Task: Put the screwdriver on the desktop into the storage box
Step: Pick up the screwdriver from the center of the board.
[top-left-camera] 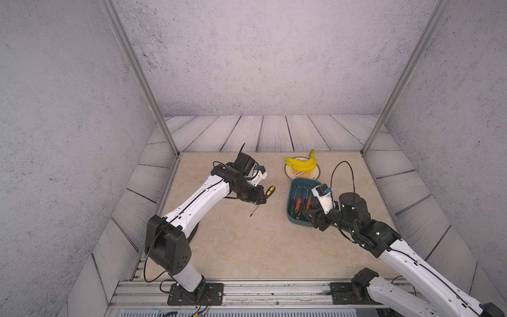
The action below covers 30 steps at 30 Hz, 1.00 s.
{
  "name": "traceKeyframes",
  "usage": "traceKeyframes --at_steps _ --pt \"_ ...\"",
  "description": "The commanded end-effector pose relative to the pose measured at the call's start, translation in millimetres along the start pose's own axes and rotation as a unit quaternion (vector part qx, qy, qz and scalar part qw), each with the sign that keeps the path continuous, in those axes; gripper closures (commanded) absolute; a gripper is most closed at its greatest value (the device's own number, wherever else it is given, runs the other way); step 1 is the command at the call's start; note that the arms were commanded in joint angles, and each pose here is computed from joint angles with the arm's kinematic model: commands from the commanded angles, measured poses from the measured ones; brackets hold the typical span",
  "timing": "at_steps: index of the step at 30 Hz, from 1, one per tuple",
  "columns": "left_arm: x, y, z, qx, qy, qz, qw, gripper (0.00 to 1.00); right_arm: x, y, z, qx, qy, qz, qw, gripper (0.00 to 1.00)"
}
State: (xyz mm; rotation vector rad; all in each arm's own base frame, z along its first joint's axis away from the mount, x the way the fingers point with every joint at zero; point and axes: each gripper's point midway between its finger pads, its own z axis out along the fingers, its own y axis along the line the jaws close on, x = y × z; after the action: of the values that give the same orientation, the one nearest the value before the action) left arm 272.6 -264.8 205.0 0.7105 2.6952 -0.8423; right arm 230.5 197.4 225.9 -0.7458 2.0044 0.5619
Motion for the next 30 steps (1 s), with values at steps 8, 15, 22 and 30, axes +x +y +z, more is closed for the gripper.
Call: traceKeyframes --at_steps 8,15,22,30 --pt "47 -37 -19 0.066 0.045 0.012 0.997 1.0 -25 40 4 -0.056 -0.039 -0.216 0.974 0.03" --pt "65 -60 -25 0.101 0.069 0.031 0.992 1.0 -25 56 6 -0.065 -0.042 -0.342 0.937 0.16" --pt "75 -73 -26 0.115 0.09 0.044 0.988 1.0 -28 69 7 -0.055 -0.05 -0.439 0.895 0.26" --pt "80 -83 -23 0.129 0.105 0.051 0.985 1.0 -30 91 13 -0.062 -0.045 -0.519 0.851 0.33"
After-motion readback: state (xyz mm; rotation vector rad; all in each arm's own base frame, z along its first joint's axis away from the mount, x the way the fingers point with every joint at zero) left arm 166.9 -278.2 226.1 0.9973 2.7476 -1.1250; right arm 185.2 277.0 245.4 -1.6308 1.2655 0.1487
